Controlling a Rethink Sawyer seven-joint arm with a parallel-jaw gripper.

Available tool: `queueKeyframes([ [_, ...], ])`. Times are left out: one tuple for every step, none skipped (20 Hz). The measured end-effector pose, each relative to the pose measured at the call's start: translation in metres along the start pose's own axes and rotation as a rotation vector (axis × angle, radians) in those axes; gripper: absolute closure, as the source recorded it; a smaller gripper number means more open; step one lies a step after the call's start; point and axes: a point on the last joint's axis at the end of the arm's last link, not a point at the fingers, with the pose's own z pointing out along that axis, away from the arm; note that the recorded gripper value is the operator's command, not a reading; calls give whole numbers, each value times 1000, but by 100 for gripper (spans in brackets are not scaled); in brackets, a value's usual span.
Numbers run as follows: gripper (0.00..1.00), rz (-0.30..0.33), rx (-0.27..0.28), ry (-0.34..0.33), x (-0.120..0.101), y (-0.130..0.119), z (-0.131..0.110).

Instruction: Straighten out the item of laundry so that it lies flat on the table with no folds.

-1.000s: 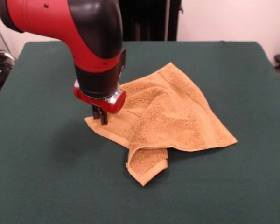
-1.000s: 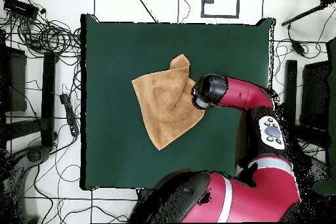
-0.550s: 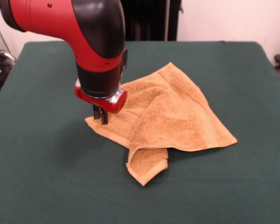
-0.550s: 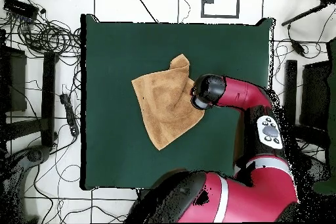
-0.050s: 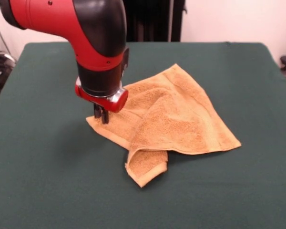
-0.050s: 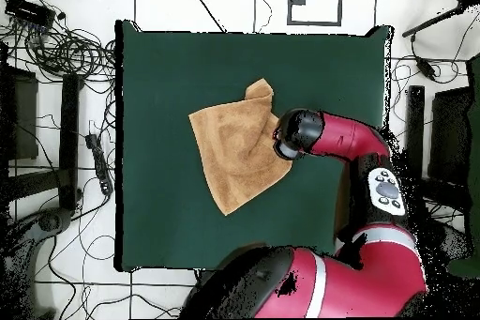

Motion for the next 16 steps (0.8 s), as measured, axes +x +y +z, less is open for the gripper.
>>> queueKeyframes([
  [100,2,2,3,1,-2,0],
  [100,5,4,6,2,-5,0],
  [100,8,5,9,4,-8,-1],
  [100,11,6,12,4,-10,-2],
  [100,14,6,14,5,-13,-2],
  [100,21,6,18,7,-18,-5],
  [100,25,6,20,8,-21,-6],
  [100,31,7,23,8,-26,-8],
  [100,44,9,28,11,-38,-13],
  [100,48,11,29,12,-43,-15],
  [100,50,12,30,12,-45,-16],
  [100,60,16,31,13,-56,-20],
  [100,63,19,31,14,-60,-21],
  [100,67,24,29,14,-69,-24],
  [100,69,29,27,14,-75,-25],
  [100,74,38,24,14,-85,-28],
])
